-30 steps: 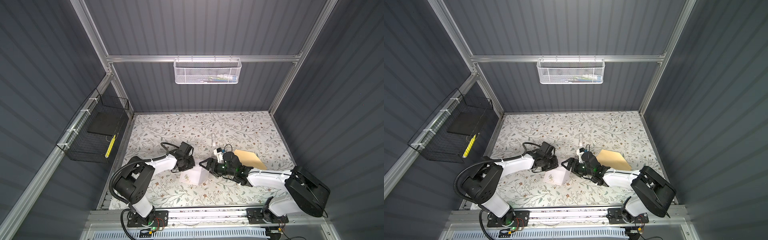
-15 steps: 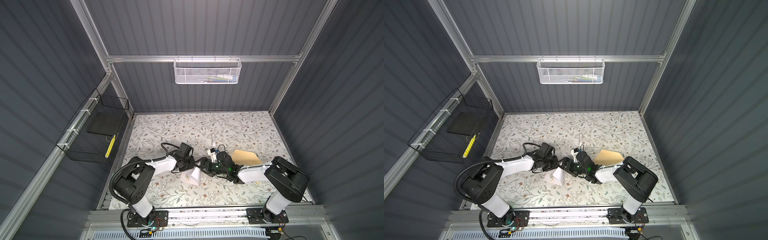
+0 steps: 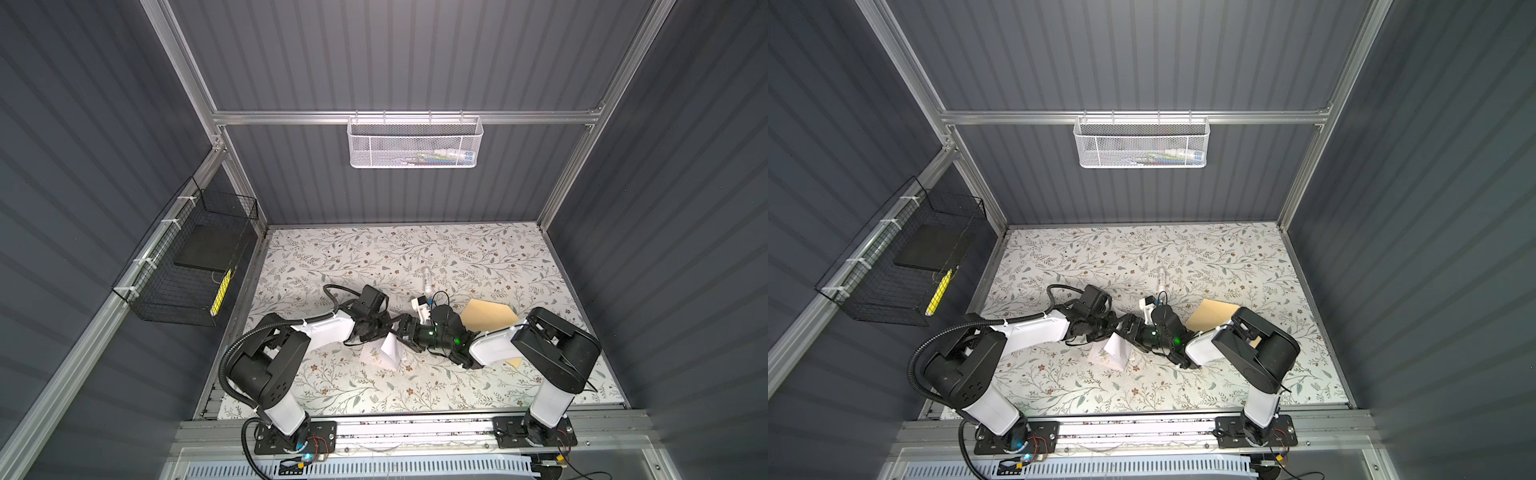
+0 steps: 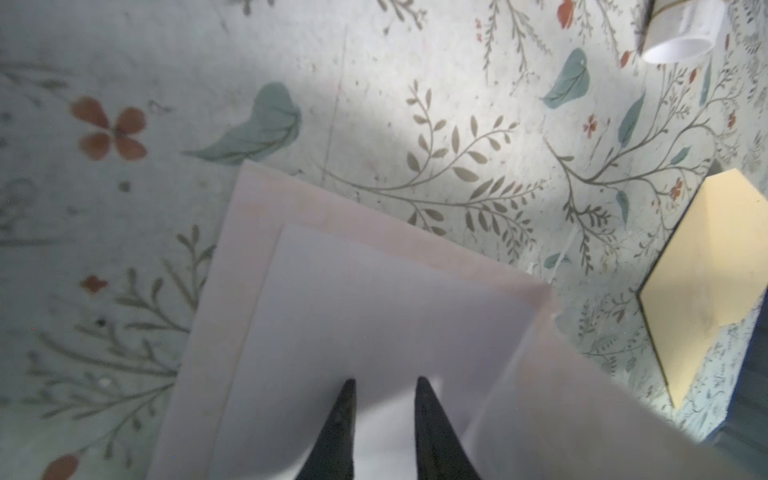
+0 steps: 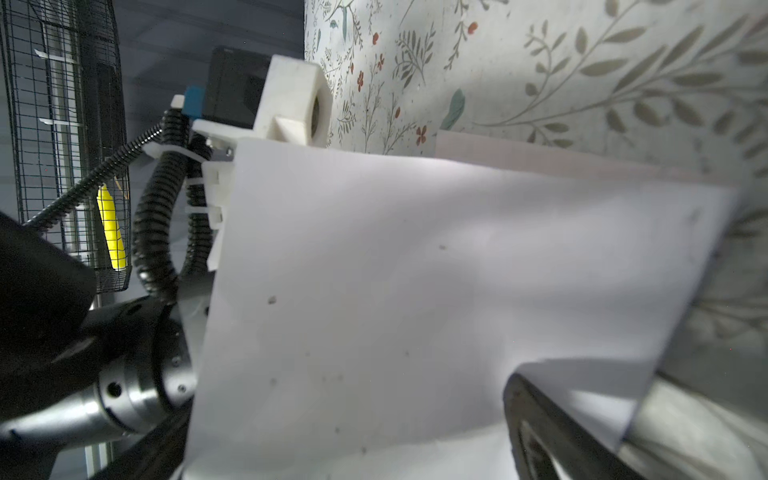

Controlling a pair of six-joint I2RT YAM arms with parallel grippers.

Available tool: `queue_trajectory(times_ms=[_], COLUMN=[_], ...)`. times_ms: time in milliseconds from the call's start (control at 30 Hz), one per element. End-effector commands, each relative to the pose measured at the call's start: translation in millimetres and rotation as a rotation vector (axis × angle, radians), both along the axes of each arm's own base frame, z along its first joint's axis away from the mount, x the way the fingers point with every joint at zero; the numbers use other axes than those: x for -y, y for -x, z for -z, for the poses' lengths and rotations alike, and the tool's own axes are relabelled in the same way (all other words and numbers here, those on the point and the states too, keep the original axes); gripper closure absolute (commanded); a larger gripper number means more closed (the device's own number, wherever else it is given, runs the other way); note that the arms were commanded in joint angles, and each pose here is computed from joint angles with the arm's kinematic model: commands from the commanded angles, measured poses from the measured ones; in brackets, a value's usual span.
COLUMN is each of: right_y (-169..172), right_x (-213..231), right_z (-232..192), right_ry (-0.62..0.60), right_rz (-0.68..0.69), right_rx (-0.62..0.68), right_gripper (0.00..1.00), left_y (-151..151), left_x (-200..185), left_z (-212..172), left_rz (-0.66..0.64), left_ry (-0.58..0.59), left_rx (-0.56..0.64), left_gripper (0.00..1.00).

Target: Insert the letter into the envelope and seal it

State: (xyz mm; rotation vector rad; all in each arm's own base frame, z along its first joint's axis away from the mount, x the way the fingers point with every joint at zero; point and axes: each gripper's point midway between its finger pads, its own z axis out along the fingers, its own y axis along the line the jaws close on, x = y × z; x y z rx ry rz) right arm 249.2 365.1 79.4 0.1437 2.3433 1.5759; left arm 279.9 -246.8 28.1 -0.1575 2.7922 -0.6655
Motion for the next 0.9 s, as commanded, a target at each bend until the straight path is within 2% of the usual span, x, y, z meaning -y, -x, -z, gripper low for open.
queue_trajectory(times_ms=[0, 33, 100, 167, 233, 300, 433, 700, 867], right_y=[5.1, 5.1, 6.3, 5.7, 5.3, 4.0, 4.3, 11.4, 14.2], right_x=[8.9, 9.4, 10.0, 7.6, 3.3, -0.1, -0.5, 7.7, 9.7], right_z=[33.7, 35.2, 39.7, 39.4, 39.8, 39.9, 37.9, 37.0, 37.2], right_ry=[0.079, 0.079, 0.077, 0.057, 0.039, 0.024, 0.009, 0.022, 0.051], right_rz=[0.019, 0.022, 0.022, 0.02, 0.01, 0.006, 0.007, 0.013, 0.002], right_rx=[-0.06, -0.063, -0.071, -0.068, -0.071, -0.074, -0.073, -0.082, -0.084], right_gripper=[0.01, 0.01, 0.01, 0.01, 0.01, 0.01, 0.01, 0.01, 0.03], left_y=[27.6, 25.6, 21.7, 18.2, 14.0, 13.0, 18.0, 16.1, 25.1], left_x=[-45.6, -50.1, -60.9, -69.4, -62.3, -58.3, -70.2, -112.8, -133.3], left_z=[23.5, 16.7, 2.1, -15.2, -27.8, -28.5, -27.6, -70.5, -61.4], left_rz=[-0.045, -0.059, -0.101, -0.142, -0.16, -0.168, -0.19, -0.282, -0.306], left_ry=[-0.219, -0.24, -0.287, -0.311, -0.247, -0.221, -0.256, -0.243, -0.244], left_rx=[-0.117, -0.108, -0.083, -0.054, -0.02, -0.02, -0.036, 0.02, -0.023], left_gripper=[0.33, 0.23, 0.11, 0.05, 0.0, 0.0, 0.0, 0.0, 0.0])
